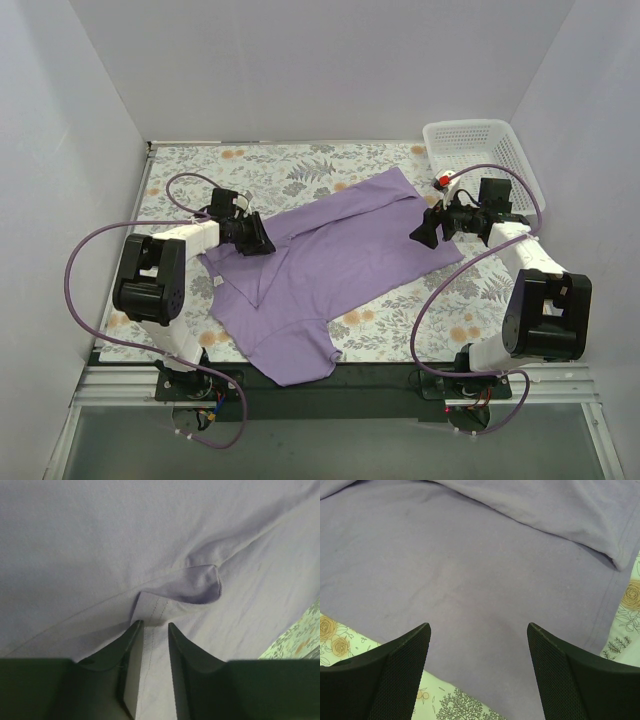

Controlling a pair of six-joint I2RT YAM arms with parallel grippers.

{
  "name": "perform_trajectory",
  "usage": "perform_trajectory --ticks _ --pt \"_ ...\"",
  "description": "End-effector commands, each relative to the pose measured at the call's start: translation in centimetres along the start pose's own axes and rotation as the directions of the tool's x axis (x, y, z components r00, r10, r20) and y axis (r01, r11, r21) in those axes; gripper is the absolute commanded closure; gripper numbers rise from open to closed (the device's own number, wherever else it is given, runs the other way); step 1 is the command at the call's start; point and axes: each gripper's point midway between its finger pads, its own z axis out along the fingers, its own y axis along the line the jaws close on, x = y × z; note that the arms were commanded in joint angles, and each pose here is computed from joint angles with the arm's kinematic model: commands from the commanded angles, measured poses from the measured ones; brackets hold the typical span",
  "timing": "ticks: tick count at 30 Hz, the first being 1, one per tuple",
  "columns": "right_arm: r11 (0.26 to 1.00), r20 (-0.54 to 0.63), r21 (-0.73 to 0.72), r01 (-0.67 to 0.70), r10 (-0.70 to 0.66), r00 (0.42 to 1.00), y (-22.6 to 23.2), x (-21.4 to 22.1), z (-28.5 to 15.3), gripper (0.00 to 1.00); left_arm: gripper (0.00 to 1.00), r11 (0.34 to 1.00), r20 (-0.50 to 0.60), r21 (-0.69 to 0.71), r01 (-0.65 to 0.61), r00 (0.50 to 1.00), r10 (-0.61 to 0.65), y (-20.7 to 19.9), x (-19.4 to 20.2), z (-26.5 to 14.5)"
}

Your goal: Fold and stack the t-shirts

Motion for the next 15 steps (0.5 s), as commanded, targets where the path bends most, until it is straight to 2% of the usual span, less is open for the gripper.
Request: perform_trajectory --ticks 1,4,7,9,11,15 --pt "1.000 0.014 -0.021 -0.009 0.009 1.000 0.4 0.1 0.0 0.15 0.77 0.997 0.012 0.058 -0.048 0.999 0.047 -1.8 -0.9 -0.7" --pt "1.000 0.016 -0.020 -0.011 0.011 1.000 0.3 0.0 -0.1 0.15 0.83 0.995 -0.005 0.080 -0.059 0.998 0.059 -2.3 -0.4 -0.5" --pt "1.000 0.018 -0.020 -0.011 0.011 1.000 0.3 0.0 -0.2 0.15 0.84 0.995 0.002 0.075 -0.069 0.998 0.069 -2.4 -0.4 -0.6" --pt "1.000 0.021 -0.018 -0.010 0.010 1.000 0.2 -0.1 -0.3 0.16 0.80 0.997 0.048 0.012 -0.070 0.996 0.070 -1.6 -1.3 -0.9" --pt "1.000 0.021 -0.019 -0.013 0.013 1.000 0.2 0.0 -0.3 0.16 0.68 0.996 0.108 -0.040 -0.074 0.991 0.078 -1.2 -2.4 -1.8" --pt "1.000 0.021 -0.021 -0.014 0.014 1.000 0.2 0.0 -0.2 0.16 0.59 0.990 0.158 -0.121 -0.071 0.983 0.090 -0.1 -3.4 -2.4"
